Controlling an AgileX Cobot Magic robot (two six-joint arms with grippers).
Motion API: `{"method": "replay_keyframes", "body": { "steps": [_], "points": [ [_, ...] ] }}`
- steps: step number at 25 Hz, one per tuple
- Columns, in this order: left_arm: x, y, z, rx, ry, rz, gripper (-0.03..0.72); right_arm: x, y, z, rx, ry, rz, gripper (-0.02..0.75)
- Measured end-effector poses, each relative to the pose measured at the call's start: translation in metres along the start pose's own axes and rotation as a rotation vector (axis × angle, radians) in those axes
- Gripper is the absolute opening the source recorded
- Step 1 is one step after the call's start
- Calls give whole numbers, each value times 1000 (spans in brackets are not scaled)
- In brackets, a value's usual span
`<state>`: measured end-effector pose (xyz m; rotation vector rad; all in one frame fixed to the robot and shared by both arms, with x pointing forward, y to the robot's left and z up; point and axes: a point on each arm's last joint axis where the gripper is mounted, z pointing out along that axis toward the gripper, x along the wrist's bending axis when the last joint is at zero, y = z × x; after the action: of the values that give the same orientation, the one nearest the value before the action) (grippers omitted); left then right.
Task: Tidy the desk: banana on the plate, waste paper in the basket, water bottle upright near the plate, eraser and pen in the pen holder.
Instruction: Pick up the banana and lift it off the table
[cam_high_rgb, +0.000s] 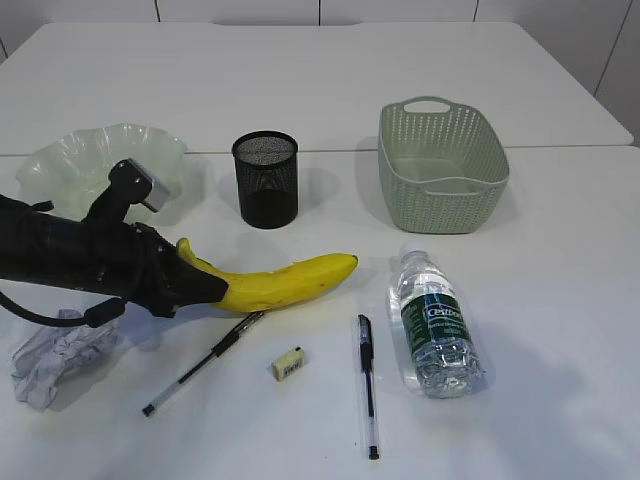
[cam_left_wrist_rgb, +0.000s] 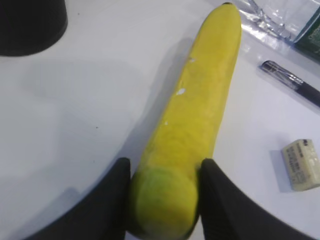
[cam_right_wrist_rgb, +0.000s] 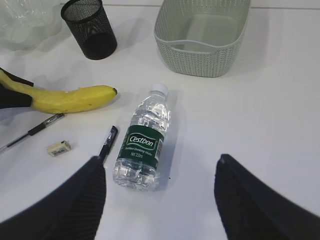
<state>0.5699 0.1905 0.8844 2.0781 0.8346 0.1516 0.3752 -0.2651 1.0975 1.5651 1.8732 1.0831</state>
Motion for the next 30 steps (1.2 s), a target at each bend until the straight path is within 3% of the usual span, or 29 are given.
{"method": "replay_keyframes", "body": {
  "steps": [7, 15, 25, 30],
  "points": [
    [-2, 2, -1, -15, -21, -5, 247, 0, 0, 0, 0, 0, 1, 501],
    [-7, 22, -17, -65, 11, 43, 238, 0, 0, 0, -1, 0, 1, 501],
    [-12, 50, -47, -124, 115, 110, 237, 0, 0, 0, -1, 0, 1, 501],
    [-7, 59, -60, -165, 191, 74, 236, 0, 0, 0, -1, 0, 1, 501]
  ]
}}
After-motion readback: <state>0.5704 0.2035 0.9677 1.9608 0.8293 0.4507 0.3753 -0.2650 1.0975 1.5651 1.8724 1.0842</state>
